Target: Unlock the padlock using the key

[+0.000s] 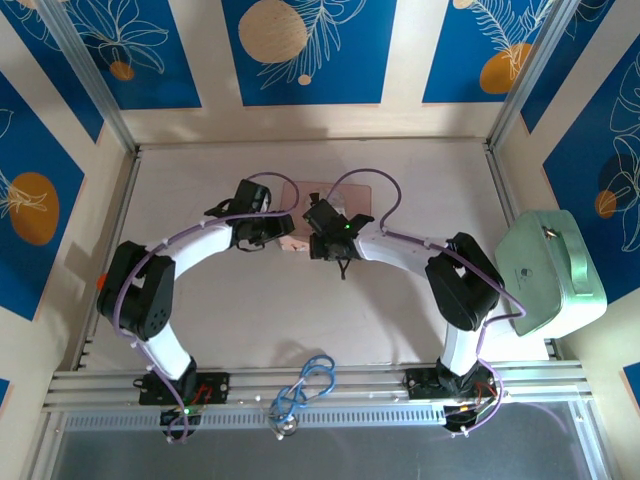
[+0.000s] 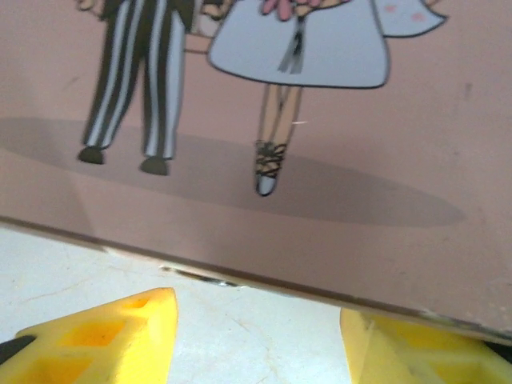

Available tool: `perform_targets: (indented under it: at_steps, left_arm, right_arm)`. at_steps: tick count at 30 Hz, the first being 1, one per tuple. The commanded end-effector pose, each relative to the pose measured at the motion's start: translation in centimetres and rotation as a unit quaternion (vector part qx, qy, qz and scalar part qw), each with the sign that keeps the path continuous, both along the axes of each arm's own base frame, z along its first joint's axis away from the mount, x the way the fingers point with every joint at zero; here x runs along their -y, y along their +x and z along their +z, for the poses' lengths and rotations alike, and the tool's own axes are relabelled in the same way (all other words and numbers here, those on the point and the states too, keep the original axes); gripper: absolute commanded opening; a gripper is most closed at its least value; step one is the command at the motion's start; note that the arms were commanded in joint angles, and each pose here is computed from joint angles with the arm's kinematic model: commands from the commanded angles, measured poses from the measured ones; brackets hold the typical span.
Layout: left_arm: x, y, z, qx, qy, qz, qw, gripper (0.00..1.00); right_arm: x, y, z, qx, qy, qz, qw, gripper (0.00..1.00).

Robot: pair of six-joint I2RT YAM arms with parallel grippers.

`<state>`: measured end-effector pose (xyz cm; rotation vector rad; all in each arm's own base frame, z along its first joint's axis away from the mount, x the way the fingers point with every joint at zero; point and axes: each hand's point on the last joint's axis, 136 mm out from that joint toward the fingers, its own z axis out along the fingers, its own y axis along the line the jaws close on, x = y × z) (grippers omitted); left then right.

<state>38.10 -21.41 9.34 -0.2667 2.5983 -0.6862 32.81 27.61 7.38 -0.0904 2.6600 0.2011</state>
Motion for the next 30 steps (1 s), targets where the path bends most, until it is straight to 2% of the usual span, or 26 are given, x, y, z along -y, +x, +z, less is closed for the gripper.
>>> perform_targets:
  at_steps: [1,6,14,26,30]
  left_arm:
    - [-0.4,-1.2,-1.0,-0.014,-0.01,-0.005,1.0,0.52]
    - [-0.7,-2.5,-1.6,-0.024,-0.017,-0.003,1.0,0.45]
    - [-0.3,-3.5,-1.6,-0.027,-0.043,-0.002,0.999,0.41]
    - [0.0,-4.5,-1.6,-0.032,-0.05,-0.004,0.998,0.38]
    - [-0.1,-4.5,-1.6,-0.031,-0.05,-0.003,0.998,0.37]
  right_arm:
    - [-1.2,0.3,-0.1,0.007,-0.001,0.025,1.0,0.57]
    - [-0.6,0.6,-0.9,0.012,-0.034,0.012,0.999,0.56]
    - [-0.4,0.5,-2.1,0.013,-0.057,0.015,0.998,0.55]
    - [-1.0,0.4,-3.1,0.017,-0.083,0.033,0.996,0.44]
    - [-0.5,0.5,-3.3,0.015,-0.099,0.027,0.995,0.35]
